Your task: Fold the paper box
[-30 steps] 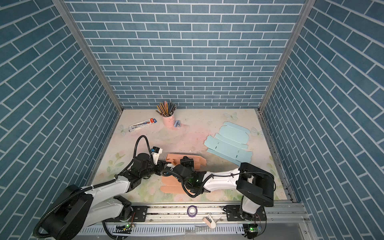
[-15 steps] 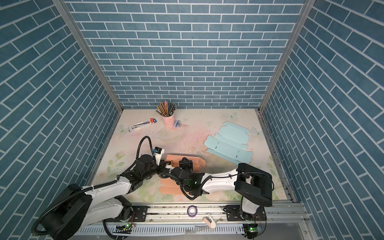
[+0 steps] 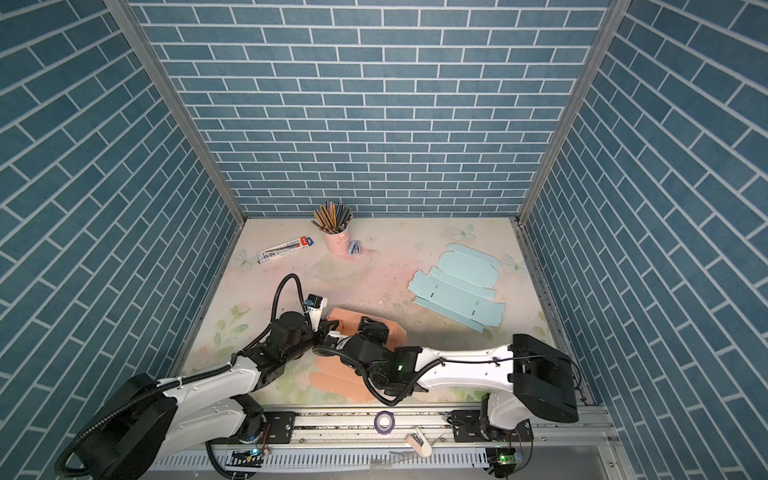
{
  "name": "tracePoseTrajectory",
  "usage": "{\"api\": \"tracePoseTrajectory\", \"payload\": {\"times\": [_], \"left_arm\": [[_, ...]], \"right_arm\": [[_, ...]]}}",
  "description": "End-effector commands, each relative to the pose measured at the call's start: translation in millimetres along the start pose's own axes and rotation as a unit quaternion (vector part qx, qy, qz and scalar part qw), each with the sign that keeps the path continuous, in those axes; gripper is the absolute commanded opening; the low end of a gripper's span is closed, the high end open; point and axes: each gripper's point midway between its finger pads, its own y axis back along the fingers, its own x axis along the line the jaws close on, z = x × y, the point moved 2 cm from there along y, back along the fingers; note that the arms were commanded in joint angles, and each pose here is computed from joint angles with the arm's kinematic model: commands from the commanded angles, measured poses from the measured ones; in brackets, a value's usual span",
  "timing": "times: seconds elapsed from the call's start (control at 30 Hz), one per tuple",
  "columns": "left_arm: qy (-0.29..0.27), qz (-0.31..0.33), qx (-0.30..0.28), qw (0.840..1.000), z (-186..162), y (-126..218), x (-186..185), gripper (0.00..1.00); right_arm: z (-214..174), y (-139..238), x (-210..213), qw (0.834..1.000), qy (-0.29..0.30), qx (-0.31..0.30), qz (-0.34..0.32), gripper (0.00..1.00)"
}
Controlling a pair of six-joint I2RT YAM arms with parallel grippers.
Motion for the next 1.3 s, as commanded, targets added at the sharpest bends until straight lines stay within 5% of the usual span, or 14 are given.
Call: {"api": "tracePoseTrajectory", "payload": {"times": [0.0,0.2,0.47,0.87,1.27], "left_arm": [[-0.012,0.001,-0.021,1.000,6,4,-1,0.19],[-0.024,0.006,-0.019,0.999,7,5,0,0.19],[-0.030,0.003,-0.029,0.999,11,7,-2,0.19],[-0.035,-0.010,-0.030,0.999,13,4,-8,0.20],[-0.028,0.004,-0.030,0.999,8,-6,-1,0.20]], "right_arm": [[8,28,-2,0.990,-0.123,-0.025,0.066,0.59],[22,51,-22,0.958,-0.248,-0.046,0.134,0.72],[10,18,-86,0.850,-0.482,-0.030,0.211,0.71],[13,-60,-47,0.790,-0.514,0.036,0.333,0.67],[1,-81,-16,0.755,-0.538,0.067,0.368,0.60]]}}
